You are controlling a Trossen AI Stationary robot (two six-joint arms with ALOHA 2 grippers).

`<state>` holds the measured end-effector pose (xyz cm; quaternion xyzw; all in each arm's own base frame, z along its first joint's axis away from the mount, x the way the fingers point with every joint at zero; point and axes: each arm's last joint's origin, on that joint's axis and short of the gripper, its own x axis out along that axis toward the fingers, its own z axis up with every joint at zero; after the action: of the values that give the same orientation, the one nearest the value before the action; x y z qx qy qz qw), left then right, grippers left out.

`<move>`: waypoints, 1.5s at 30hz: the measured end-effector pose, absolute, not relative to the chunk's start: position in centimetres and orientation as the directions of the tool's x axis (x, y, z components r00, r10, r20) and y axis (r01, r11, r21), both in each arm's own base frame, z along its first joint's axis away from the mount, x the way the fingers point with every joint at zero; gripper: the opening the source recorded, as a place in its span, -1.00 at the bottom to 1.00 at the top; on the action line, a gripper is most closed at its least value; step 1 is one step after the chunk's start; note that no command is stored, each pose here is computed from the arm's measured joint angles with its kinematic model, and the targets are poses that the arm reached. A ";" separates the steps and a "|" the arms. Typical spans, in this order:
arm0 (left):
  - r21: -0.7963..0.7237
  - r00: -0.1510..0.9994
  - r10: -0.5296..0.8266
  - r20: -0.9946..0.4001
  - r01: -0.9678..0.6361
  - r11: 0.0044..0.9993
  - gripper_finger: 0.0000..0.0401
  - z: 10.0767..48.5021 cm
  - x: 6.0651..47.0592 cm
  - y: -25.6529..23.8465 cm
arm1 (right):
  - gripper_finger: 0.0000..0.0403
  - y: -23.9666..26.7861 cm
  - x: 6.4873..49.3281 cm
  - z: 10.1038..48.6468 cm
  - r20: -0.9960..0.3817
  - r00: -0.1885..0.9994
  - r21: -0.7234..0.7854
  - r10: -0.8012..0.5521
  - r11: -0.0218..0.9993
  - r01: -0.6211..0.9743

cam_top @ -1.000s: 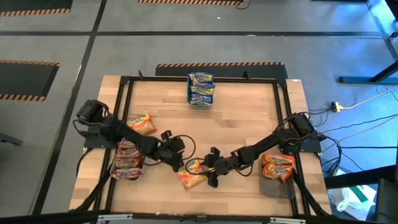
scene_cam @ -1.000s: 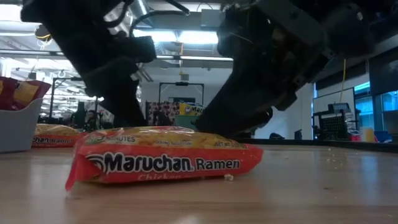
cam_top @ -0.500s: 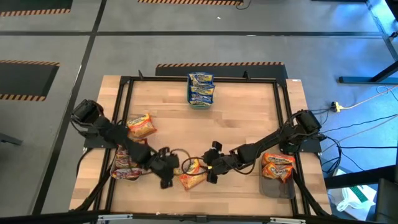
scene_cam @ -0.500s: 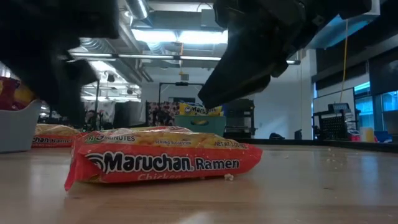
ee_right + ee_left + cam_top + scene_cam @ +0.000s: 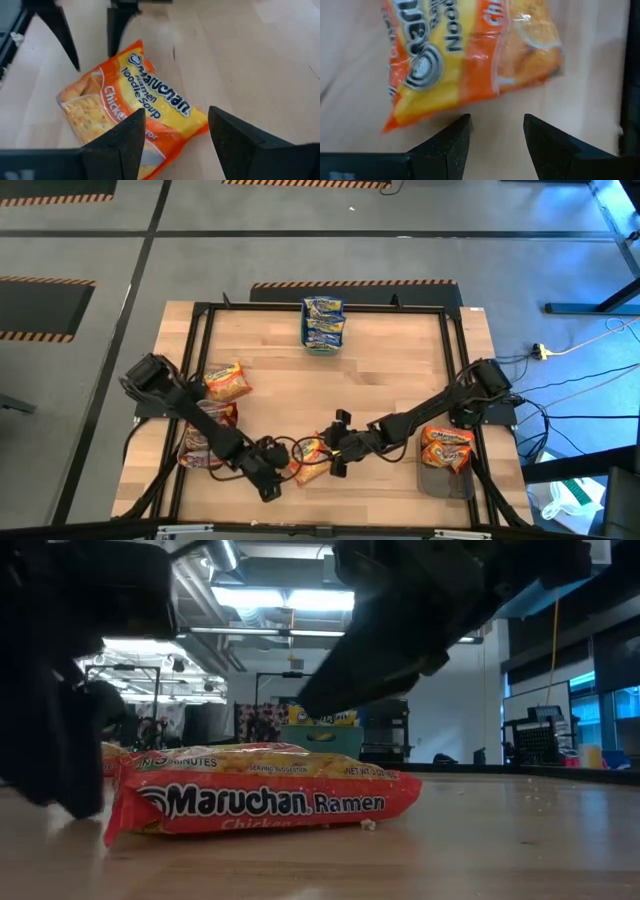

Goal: Sort Maruchan noodles
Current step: Put the orange noodle pack into the black bin

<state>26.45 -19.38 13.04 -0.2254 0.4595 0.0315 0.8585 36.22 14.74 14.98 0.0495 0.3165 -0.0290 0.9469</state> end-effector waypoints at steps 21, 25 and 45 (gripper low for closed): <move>-0.110 0.556 0.179 -0.812 -0.446 0.888 -0.10 12.1 28.6 -13.8 | -0.01 15.5 35.7 12.9 -0.697 0.714 0.219 0.067 0.968 0.123; -0.049 0.549 0.253 -0.797 -0.475 0.878 -0.10 12.0 29.5 -11.9 | -0.01 16.0 35.7 13.0 -0.694 0.709 0.276 0.125 0.956 0.101; -0.076 0.620 0.172 -0.766 -0.352 0.933 -0.12 17.9 27.4 -11.6 | -0.01 12.5 33.1 20.3 -0.738 0.674 0.228 0.028 0.951 0.210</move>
<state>27.40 -11.63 17.90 -0.1099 0.4107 0.1466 0.8932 33.10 12.52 20.34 0.1489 0.4003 -0.0505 0.9028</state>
